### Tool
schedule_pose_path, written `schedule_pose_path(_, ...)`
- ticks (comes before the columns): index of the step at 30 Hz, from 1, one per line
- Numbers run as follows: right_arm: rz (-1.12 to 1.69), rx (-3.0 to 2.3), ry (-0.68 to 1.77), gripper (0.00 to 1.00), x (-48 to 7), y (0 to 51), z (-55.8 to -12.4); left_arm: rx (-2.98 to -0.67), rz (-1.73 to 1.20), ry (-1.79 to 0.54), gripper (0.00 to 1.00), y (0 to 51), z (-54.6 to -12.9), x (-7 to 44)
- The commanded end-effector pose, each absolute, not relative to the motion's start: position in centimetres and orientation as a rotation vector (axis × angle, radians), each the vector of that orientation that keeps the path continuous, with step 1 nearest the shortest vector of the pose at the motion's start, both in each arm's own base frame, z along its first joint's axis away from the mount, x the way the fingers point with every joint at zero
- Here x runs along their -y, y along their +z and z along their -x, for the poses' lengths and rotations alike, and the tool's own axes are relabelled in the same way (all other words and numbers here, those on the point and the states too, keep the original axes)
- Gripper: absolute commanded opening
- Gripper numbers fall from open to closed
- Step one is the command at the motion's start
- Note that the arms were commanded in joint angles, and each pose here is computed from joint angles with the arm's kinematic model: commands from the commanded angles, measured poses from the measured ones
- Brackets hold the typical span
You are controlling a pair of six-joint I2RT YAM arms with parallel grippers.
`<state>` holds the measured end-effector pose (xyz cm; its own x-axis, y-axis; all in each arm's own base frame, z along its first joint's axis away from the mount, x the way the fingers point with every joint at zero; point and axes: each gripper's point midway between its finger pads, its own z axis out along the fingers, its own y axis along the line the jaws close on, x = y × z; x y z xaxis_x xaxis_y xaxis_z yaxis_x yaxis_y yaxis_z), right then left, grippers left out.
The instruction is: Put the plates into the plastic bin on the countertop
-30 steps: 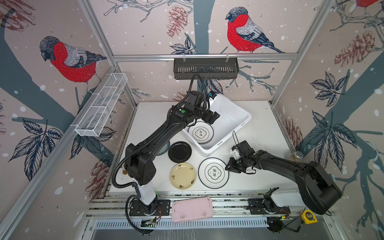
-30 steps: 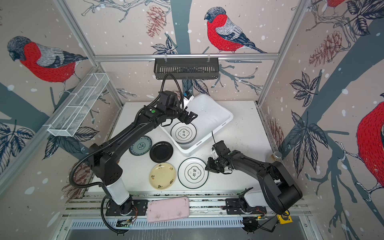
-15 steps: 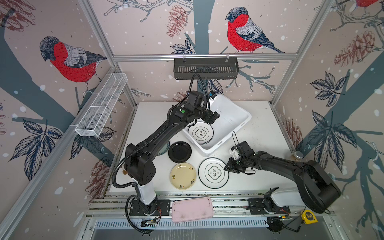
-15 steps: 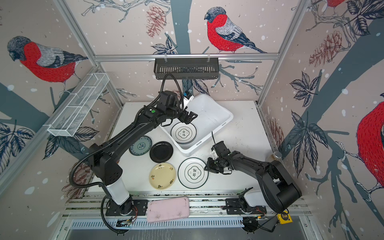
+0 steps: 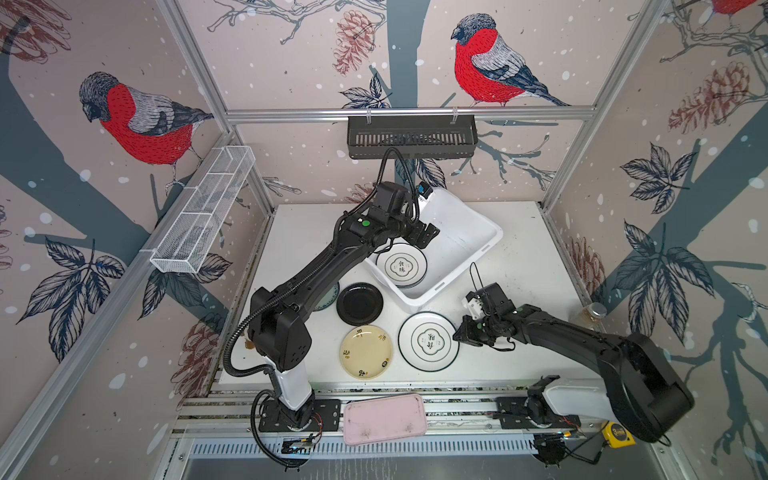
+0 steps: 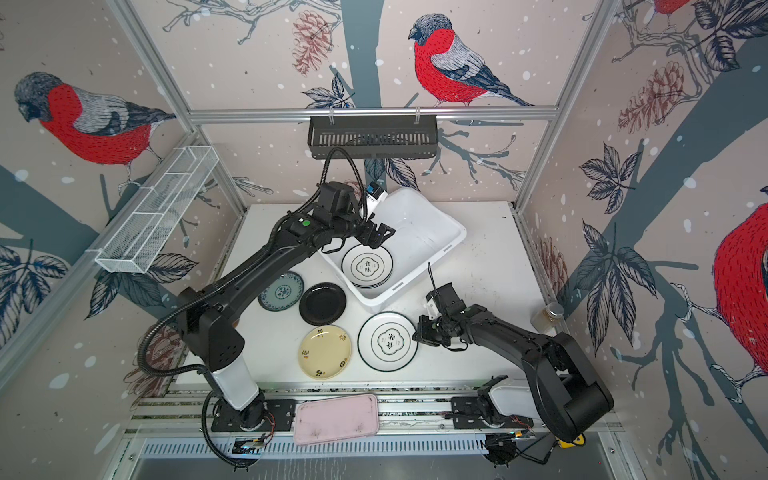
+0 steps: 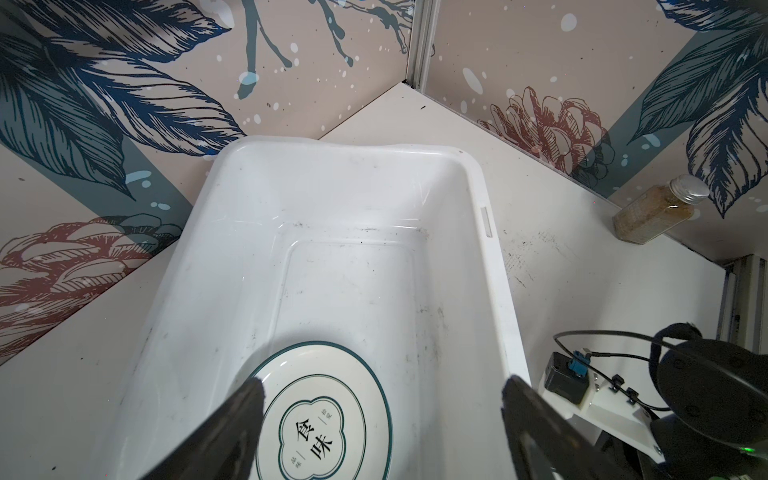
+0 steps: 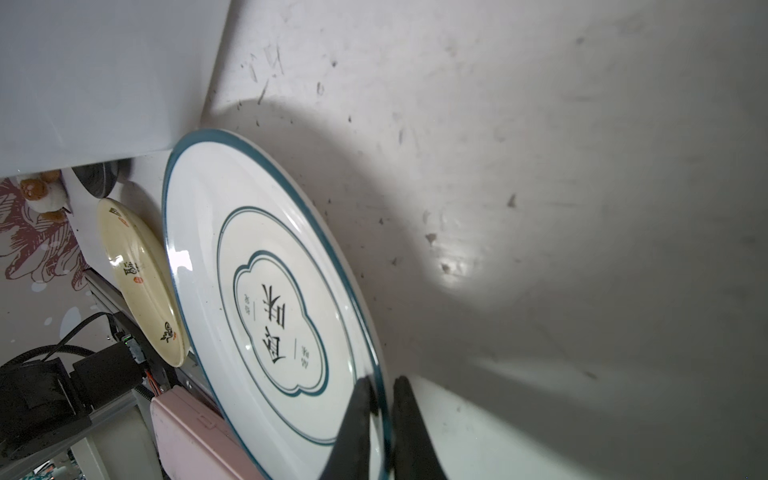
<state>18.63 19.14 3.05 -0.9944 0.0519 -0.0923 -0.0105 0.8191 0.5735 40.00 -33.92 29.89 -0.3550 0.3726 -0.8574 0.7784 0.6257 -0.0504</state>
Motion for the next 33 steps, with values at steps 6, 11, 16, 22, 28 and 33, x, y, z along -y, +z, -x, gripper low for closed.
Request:
schedule_pose_path(6,-0.229,-2.94,0.649,0.12,-14.6,1.7,-18.4,-1.942,-0.894,-0.606,0.89,30.8,-39.7,34.1)
schedule_pose_path(11,-0.314,-2.921,0.602,0.12,-13.1,1.8,-18.7,-1.941,-0.891,-0.605,0.89,30.8,-39.6,33.9)
schedule_pose_path(16,-0.37,-2.894,0.634,0.19,-12.5,2.0,-18.8,-1.943,-0.89,-0.605,0.89,30.8,-39.4,33.8)
schedule_pose_path(22,-0.385,-2.875,0.705,0.26,-12.7,2.1,-19.0,-1.94,-0.889,-0.608,0.89,30.9,-39.2,33.7)
schedule_pose_path(28,-0.39,-2.873,0.756,0.29,-13.1,1.9,-19.3,-1.932,-0.949,-0.678,0.9,30.8,-38.0,34.3)
schedule_pose_path(33,-0.384,-2.881,0.769,0.29,-13.3,1.5,-19.5,-1.928,-1.08,-0.833,0.9,29.9,-35.2,35.4)
